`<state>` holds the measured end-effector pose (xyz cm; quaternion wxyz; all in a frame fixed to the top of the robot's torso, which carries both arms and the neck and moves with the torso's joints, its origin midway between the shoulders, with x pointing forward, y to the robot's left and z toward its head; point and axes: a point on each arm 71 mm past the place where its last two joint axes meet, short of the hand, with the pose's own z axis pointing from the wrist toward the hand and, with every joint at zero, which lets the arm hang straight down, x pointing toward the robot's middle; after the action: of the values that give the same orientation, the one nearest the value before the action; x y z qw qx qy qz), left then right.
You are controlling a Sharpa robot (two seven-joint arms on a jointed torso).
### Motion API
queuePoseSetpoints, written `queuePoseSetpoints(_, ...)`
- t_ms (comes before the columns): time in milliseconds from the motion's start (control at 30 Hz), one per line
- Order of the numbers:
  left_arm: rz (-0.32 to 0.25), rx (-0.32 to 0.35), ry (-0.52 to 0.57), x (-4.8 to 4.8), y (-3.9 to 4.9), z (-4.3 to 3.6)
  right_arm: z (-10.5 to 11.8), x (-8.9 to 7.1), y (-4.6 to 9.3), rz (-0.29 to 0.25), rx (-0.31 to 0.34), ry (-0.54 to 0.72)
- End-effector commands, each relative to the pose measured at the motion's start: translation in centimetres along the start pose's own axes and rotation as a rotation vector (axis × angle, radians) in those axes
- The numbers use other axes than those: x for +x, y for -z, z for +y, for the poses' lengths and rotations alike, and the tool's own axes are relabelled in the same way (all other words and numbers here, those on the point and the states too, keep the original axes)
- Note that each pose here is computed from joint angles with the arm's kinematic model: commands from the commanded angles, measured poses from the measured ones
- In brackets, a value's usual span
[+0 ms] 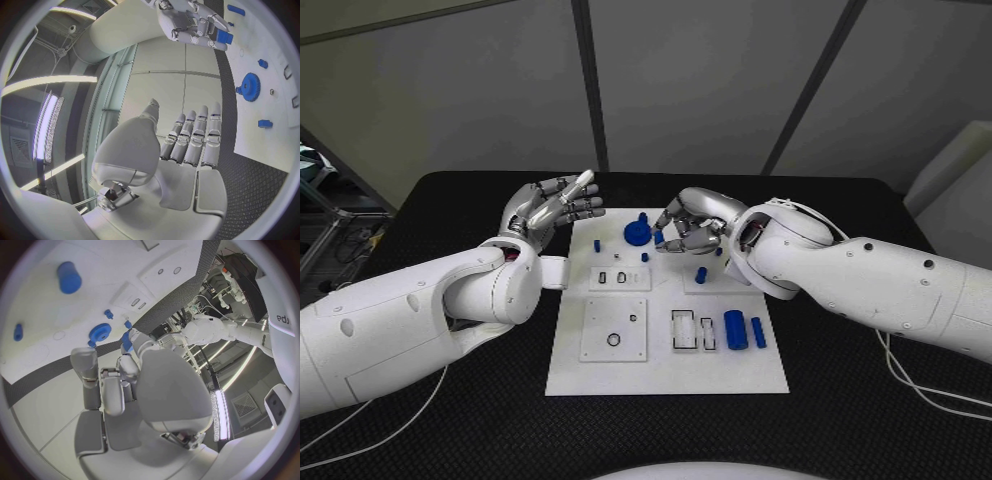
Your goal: Assemble the parts on the task board
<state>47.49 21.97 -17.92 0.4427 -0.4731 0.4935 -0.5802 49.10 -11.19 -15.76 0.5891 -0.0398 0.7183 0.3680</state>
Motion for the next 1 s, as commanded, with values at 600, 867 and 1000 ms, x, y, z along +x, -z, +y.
queuePoseSetpoints(600,0.018,0.008,0.005,0.43,-0.16,-0.10,2.5,4.2,-2.3,0.076,0.041,0.111)
queuePoseSetpoints(867,0.020,0.008,0.006,0.54,-0.19,-0.08,2.6,5.1,-2.3,0.094,0.046,0.134)
queuePoseSetpoints(1000,0.020,0.008,0.006,0.55,-0.19,-0.08,2.6,5.5,-2.2,0.102,0.047,0.135)
